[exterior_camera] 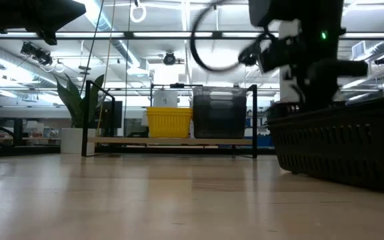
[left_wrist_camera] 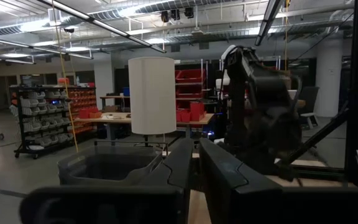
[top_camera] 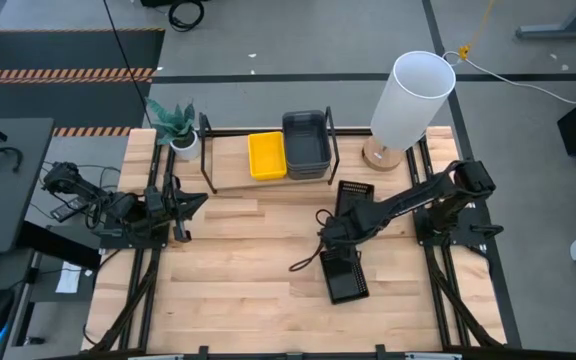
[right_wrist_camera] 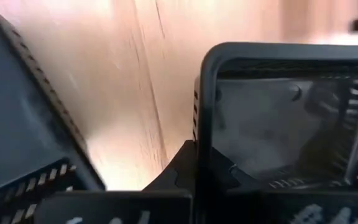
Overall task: Stack baskets on shelf by color
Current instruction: Stack the top small black bin on top of the bottom small black bin
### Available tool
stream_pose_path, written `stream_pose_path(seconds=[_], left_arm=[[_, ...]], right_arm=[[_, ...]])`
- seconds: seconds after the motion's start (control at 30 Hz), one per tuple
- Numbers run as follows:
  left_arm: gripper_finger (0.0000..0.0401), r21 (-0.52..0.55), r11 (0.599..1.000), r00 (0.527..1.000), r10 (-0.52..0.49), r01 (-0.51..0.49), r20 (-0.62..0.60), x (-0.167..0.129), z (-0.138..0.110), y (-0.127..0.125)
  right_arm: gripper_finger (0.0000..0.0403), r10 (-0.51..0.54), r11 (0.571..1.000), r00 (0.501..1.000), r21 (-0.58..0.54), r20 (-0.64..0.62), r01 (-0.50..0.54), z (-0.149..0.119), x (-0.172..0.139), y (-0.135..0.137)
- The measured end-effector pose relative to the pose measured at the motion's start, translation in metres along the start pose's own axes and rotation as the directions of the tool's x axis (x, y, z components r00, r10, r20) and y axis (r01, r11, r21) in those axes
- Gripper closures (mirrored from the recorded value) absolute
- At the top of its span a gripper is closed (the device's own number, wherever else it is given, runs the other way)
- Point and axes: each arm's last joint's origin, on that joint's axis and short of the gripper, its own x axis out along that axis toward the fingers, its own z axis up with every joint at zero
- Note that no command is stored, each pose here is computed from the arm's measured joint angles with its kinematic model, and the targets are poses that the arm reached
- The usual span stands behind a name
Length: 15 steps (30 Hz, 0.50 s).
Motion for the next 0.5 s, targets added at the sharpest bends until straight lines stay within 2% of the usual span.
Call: stream_pose_path(seconds=[0.13, 0.3, 0.5], left_arm=[[0.0365, 0.0, 1.0, 1.0, 0.0, 0.0, 0.0, 0.0, 0.0, 0.0], [0.0373, 0.0, 1.0, 1.0, 0.0, 0.0, 0.0, 0.0, 0.0, 0.0], [0.0366, 0.0, 1.0, 1.0, 0.0, 0.0, 0.0, 0.0, 0.0, 0.0]], right_arm=[[0.0398, 0.029, 1.0, 0.998, 0.001, 0.059, -0.029, 0.011, -0.024, 0.004], [0.0398, 0.113, 0.994, 0.977, -0.02, 0.182, -0.111, 0.021, -0.049, 0.021], [0.0398, 0.189, 0.982, 0.945, -0.06, 0.265, -0.18, 0.015, -0.063, 0.049]])
